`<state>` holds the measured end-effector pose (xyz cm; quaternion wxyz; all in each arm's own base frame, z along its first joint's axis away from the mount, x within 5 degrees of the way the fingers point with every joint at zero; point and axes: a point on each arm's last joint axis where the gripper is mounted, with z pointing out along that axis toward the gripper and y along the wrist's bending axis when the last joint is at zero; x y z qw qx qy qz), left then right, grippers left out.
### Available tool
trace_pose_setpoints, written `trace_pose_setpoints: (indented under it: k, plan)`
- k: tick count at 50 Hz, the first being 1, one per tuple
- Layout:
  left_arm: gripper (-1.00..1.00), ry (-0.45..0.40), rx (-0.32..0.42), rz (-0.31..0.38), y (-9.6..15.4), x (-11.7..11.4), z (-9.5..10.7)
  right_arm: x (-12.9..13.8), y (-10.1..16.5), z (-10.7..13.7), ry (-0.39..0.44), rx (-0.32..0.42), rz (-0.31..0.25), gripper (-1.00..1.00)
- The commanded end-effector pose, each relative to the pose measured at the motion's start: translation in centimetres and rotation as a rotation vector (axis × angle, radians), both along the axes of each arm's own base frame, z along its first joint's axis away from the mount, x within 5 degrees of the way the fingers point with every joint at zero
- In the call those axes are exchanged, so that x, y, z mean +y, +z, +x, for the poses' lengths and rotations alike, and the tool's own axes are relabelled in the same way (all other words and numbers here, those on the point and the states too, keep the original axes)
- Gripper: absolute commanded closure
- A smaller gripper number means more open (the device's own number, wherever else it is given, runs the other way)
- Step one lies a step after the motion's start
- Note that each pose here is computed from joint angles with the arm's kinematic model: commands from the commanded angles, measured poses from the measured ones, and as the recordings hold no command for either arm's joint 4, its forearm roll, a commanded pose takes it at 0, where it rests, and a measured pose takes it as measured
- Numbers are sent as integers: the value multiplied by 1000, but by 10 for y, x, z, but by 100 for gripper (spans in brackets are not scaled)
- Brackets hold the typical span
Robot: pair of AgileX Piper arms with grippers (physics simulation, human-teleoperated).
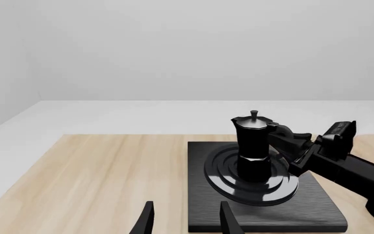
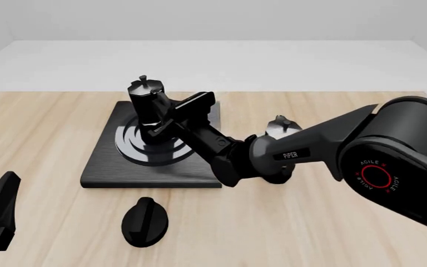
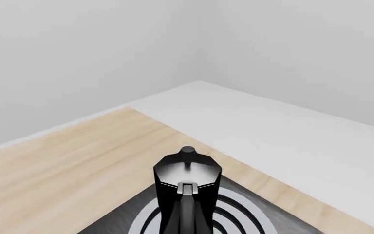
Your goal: Put the right moka pot on the stove.
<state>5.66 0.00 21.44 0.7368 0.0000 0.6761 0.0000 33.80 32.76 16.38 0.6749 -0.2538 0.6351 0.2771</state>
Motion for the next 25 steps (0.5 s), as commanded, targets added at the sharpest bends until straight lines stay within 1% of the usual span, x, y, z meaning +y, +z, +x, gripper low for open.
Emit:
trace_pose_setpoints:
  k: [1,13,20,21,25]
  plan:
    - [-100,0,0,0,0,0,0,1,7,8,-9,-20,36,100]
    - [-100,0,0,0,0,0,0,-5,3,9,-19,-8,31,100]
    - [-100,0,0,0,0,0,0,-8,0,4,-16,-2,24,100]
    - [-100,0,0,0,0,0,0,-9,0,5,-21,-1,20,-100]
    - [-100,0,0,0,0,0,0,-12,1,2,-21,0,23,-100]
